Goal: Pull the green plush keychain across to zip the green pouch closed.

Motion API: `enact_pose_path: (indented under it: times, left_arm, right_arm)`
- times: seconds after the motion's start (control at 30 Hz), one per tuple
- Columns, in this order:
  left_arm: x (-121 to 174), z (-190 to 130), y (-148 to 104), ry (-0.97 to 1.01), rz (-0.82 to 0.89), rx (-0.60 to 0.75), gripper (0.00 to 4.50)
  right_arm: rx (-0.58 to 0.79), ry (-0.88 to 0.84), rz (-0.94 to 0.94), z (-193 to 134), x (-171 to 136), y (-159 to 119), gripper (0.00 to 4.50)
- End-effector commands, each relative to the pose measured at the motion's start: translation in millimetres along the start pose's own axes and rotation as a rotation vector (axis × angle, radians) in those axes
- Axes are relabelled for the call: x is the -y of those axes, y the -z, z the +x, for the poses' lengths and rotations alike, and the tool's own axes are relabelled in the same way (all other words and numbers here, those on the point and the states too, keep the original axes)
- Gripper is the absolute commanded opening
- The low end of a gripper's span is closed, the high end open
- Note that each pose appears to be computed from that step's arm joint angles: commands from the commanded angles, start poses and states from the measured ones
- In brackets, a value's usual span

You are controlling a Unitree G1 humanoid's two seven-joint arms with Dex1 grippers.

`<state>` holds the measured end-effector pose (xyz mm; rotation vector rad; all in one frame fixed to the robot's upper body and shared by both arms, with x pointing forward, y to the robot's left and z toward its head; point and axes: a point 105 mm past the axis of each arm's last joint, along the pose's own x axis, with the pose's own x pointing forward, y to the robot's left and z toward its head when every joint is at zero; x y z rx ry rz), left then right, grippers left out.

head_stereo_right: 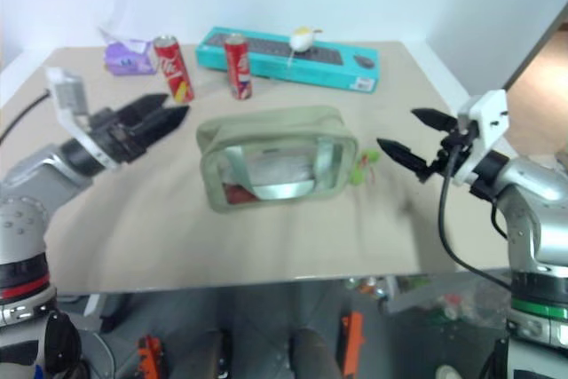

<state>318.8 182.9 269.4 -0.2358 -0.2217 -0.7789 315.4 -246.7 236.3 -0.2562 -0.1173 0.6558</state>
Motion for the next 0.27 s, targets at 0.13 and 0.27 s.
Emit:
enact_pose_path:
  times: [0.13, 0.27]
  left_arm:
    - [-13.3, -45.7, 61.1, -0.157, 0.285, -0.271, 4.5]
    - [7.1, -59.1, 98.2, -0.127, 0.291, -0.367, 4.5]
  right_arm:
    - [-0.058, -0.106, -0.009, -15.0, -55.6, 11.6, 4.49]
    - [-0.086, -0.143, -0.009, -18.1, -81.2, 28.4, 4.49]
